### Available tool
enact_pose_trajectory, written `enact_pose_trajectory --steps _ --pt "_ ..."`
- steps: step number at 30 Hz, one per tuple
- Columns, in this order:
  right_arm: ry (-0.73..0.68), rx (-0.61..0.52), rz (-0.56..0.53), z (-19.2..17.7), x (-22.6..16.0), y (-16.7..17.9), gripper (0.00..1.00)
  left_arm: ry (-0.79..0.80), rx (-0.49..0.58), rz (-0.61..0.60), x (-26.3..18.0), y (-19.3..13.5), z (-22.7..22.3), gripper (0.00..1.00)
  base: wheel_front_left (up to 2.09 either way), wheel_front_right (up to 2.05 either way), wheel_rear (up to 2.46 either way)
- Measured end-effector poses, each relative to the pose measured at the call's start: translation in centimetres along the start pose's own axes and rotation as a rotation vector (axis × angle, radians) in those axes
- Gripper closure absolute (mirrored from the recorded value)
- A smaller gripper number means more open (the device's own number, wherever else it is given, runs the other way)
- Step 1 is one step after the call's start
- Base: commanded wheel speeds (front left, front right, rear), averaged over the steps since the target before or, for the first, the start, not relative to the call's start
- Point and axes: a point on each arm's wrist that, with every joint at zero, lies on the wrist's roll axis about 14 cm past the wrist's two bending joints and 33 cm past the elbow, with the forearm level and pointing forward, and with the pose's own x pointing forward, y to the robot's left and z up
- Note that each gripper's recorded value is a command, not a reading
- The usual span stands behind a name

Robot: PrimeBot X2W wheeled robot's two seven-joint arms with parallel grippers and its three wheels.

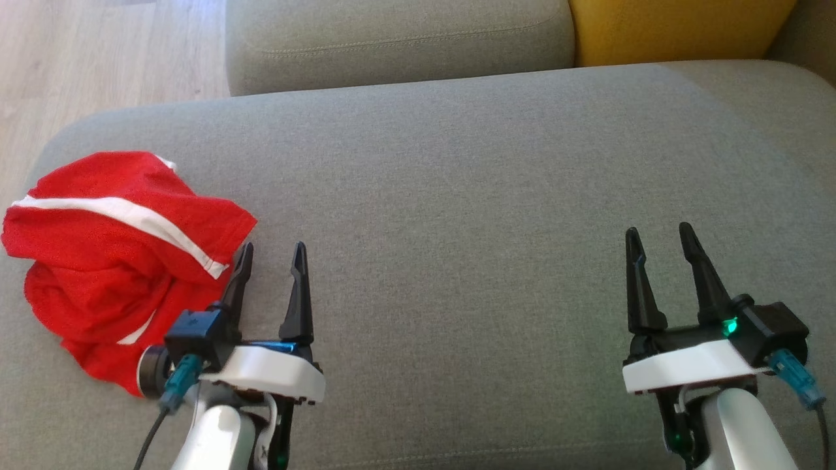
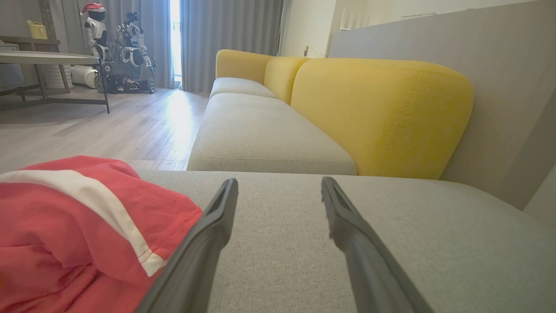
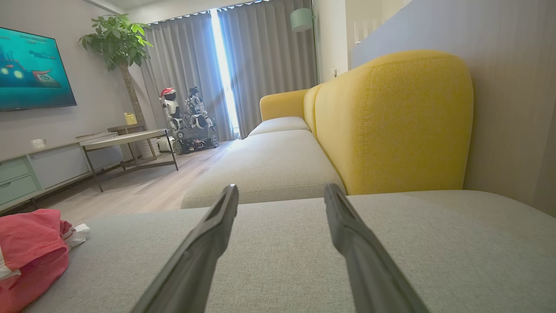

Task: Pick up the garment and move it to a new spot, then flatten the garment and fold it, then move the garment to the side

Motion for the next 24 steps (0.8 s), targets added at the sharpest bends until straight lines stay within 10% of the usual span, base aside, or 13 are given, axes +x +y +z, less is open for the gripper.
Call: enact_pose_trajectory --steps 24 --pt "0.049 0.014 0.232 -2.2 2.8 7.6 0.00 -0.028 0.029 0.185 -2.8 5.6 1.3 0.00 0.00 0.00 0.00"
